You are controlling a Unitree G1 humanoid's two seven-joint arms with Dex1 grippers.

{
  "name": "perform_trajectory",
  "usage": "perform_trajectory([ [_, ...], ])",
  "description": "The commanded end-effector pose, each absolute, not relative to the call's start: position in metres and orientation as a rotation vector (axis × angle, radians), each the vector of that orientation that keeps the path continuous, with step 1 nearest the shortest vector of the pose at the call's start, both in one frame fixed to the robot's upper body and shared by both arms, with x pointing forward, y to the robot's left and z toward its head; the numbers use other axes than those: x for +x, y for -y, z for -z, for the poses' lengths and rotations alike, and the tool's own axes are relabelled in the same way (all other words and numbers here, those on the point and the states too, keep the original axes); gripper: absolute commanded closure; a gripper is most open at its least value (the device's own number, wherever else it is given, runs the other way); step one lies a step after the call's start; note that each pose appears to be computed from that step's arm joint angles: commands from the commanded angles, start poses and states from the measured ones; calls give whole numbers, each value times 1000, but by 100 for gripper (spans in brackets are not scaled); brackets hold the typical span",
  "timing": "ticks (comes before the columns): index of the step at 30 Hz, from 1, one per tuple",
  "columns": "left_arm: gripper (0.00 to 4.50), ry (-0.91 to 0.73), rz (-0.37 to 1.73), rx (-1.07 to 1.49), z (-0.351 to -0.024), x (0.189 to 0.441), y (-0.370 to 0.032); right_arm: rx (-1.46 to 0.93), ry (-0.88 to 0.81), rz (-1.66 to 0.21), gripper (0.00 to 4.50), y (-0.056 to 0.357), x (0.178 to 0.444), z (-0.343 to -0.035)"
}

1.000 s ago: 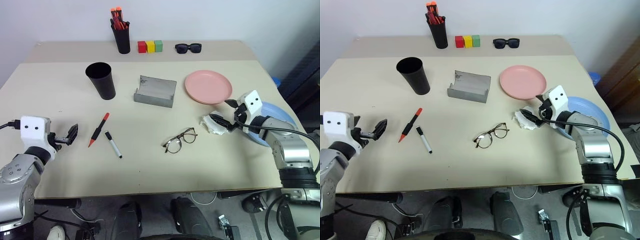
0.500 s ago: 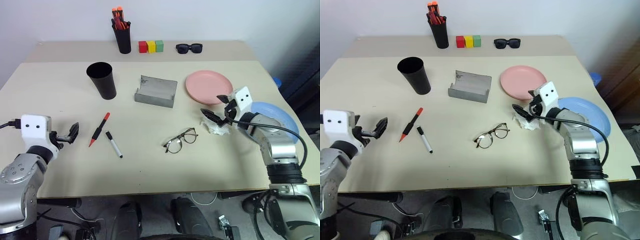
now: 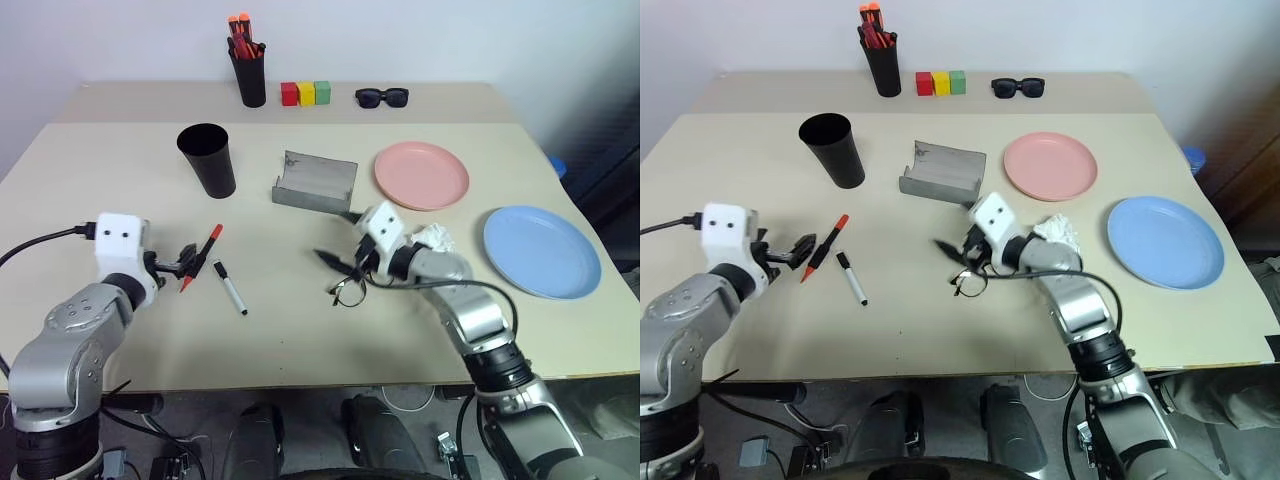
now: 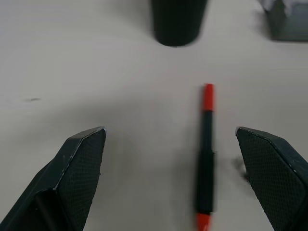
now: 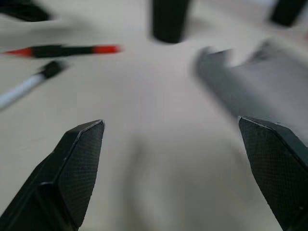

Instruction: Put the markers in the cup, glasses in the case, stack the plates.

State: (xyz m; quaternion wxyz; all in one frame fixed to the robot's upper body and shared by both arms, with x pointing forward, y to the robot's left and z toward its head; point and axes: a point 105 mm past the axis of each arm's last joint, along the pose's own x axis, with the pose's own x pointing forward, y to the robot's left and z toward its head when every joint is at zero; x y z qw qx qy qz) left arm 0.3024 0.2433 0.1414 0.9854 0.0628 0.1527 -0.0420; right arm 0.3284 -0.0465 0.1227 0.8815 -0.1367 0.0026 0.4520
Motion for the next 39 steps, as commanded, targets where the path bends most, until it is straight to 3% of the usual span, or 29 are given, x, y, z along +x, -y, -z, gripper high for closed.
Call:
perform_trajectory([
  [1, 4, -409, 80, 192, -138, 310, -244, -280, 62, -958, 0, 36, 319, -137],
  [8, 4, -527, 55, 135, -135, 323, -250, -262, 57, -976, 0, 25, 313, -132],
  [19, 4, -674, 141, 82, -118, 322, -241, -258, 65, -939, 0, 29, 312, -134],
  [22, 89, -680, 152, 78, -117, 325, -239, -259, 68, -941, 0, 27, 313, -135],
  [29, 448, -655, 122, 106, -118, 336, -242, -262, 83, -937, 0, 25, 315, -138],
  [33, 448, -495, 33, 86, -136, 347, -253, -272, 102, -936, 0, 26, 316, -145],
  [35, 448, -224, -88, 55, -172, 353, -267, -281, 115, -935, 0, 26, 317, -150],
  [39, 448, -14, -134, -68, -201, 340, -276, -284, 147, -929, 0, 26, 320, -160],
])
